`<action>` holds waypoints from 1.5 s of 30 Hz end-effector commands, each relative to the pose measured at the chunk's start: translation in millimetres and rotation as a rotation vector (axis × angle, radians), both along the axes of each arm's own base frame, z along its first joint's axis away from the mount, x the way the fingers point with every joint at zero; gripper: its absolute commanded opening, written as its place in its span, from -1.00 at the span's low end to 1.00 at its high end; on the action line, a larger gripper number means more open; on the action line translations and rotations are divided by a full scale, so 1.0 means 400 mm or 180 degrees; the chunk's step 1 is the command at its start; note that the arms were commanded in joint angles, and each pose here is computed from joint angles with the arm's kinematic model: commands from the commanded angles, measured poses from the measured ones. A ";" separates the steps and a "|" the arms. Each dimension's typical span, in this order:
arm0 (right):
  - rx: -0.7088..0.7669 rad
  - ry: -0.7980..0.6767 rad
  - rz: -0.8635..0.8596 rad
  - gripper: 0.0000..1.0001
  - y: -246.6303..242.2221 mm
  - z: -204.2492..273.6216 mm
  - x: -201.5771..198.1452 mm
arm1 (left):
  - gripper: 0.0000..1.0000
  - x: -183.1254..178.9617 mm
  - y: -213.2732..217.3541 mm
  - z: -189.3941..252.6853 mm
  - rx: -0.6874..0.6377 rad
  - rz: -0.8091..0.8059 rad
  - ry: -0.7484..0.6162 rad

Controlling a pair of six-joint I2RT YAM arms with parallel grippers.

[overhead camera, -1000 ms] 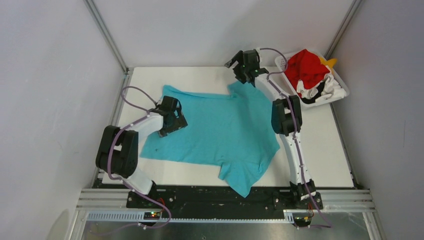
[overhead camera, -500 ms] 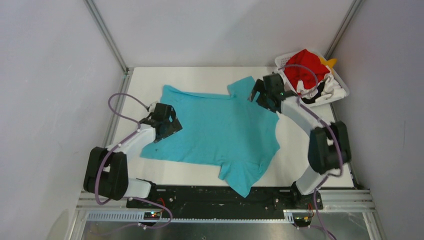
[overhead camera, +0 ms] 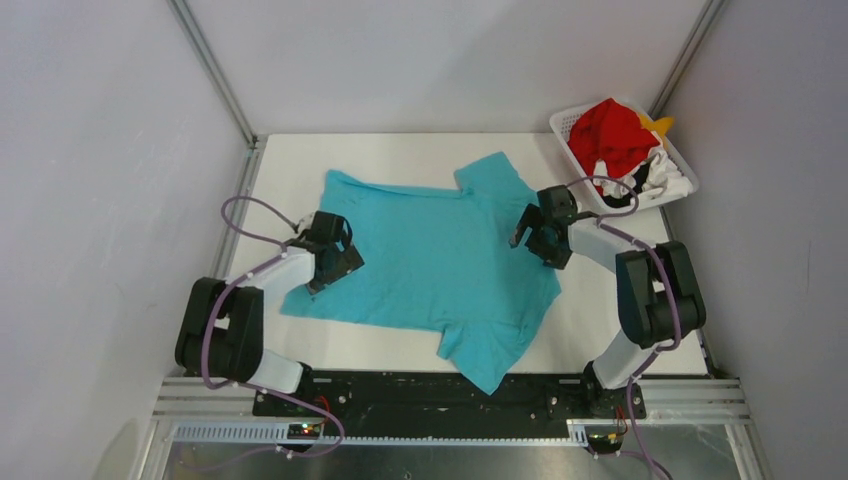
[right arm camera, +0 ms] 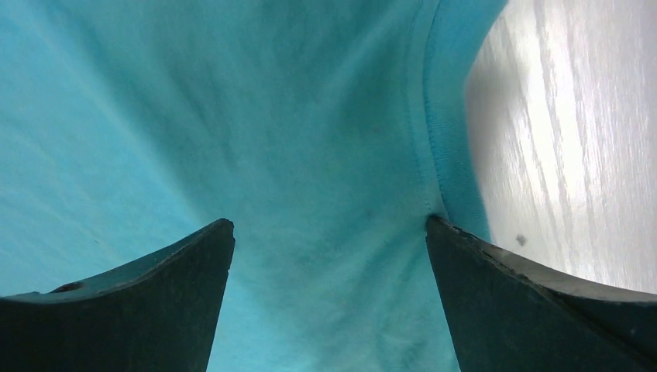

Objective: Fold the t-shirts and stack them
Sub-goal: Flatten out the tshirt, then grab the side of the flattened tshirt closest away from the robot with both arms

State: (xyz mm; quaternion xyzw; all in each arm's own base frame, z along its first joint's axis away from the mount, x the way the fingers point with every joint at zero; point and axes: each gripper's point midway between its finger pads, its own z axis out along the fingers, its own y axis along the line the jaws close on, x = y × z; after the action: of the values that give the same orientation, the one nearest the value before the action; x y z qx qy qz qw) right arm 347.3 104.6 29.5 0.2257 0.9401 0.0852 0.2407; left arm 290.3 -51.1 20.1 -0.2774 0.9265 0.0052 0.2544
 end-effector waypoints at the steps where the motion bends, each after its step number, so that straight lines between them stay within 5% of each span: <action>1: 0.0094 -0.0005 -0.0111 0.98 -0.024 -0.021 0.063 | 0.99 0.037 -0.018 0.010 -0.0161 0.0077 -0.0086; 8: 0.0053 -0.0061 -0.0175 0.98 -0.063 -0.031 0.146 | 0.99 0.076 -0.046 0.003 -0.0281 0.0046 -0.0017; 15: -0.0052 -0.0296 -0.0041 0.99 -0.052 0.059 0.171 | 0.99 0.024 0.023 0.084 0.0036 0.0244 -0.0189; 21: -0.0494 -0.0603 0.0094 0.99 -0.045 0.208 0.086 | 0.99 -0.083 0.108 0.111 0.0220 0.0632 -0.0331; 30: -0.0602 -0.0723 0.0267 0.99 -0.008 0.221 -0.063 | 0.98 -0.216 0.204 0.016 0.0002 0.1363 -0.0215; 45: -0.0591 -0.0856 0.0262 0.99 -0.007 0.260 -0.085 | 0.04 -0.141 0.179 -0.025 -0.0222 0.1394 0.0037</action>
State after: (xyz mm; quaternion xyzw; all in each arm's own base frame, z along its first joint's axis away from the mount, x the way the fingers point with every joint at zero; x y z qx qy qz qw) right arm 314.1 104.5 122.8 0.1468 0.9187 0.0434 0.3642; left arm 219.8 29.3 15.9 -0.4689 0.8472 0.0576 0.2432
